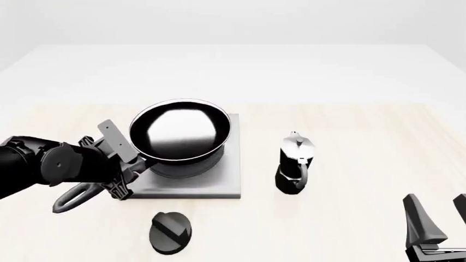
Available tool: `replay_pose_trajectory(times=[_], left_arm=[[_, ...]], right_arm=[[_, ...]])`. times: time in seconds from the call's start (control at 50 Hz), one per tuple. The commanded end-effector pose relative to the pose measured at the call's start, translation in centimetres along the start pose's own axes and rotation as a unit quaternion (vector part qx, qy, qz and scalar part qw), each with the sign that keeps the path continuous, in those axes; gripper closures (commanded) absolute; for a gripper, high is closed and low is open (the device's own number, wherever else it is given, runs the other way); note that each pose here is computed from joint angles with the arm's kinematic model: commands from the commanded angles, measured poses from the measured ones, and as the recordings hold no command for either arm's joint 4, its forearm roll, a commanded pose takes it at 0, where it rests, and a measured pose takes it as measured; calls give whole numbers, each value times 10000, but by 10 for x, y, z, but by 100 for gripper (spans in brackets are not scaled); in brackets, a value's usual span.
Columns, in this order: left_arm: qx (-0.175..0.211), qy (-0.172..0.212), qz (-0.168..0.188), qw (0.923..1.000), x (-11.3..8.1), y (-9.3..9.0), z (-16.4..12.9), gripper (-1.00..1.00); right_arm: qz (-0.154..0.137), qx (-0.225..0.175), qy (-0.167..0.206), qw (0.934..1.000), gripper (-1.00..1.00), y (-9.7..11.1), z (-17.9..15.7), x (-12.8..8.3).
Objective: Turn on the stove and put the frying pan on it.
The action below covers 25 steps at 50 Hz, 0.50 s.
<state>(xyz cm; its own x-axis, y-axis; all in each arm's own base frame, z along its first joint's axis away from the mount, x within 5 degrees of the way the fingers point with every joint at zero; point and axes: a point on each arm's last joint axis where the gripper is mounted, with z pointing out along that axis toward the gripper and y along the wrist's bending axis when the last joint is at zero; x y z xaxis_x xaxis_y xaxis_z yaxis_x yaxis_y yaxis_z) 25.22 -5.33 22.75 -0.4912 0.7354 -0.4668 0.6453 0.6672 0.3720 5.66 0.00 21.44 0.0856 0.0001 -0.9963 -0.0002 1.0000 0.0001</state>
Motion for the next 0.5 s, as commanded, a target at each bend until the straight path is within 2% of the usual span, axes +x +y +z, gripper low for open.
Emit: replay_pose_trajectory(times=[0.02,0.24,0.28,0.3,0.5], left_arm=[[-102,-145,-26,9998,-6,6,-2,100],[-91,-95,12,9999,-4,7,7,100],[-201,-103,-17,9997,-3,15,8,100],[-141,-66,-19,9999,-3,13,8,-100],[13,6,-42,10000,-4,5,10,-100]], right_arm=[[0,-1,1,10000,-100,0,0,0],[-1,0,0,10000,-100,0,0,0],[-1,0,-1,10000,-100,0,0,0],[0,0,-1,10000,-100,0,0,0],[-1,-1,0,10000,-100,0,0,0]])
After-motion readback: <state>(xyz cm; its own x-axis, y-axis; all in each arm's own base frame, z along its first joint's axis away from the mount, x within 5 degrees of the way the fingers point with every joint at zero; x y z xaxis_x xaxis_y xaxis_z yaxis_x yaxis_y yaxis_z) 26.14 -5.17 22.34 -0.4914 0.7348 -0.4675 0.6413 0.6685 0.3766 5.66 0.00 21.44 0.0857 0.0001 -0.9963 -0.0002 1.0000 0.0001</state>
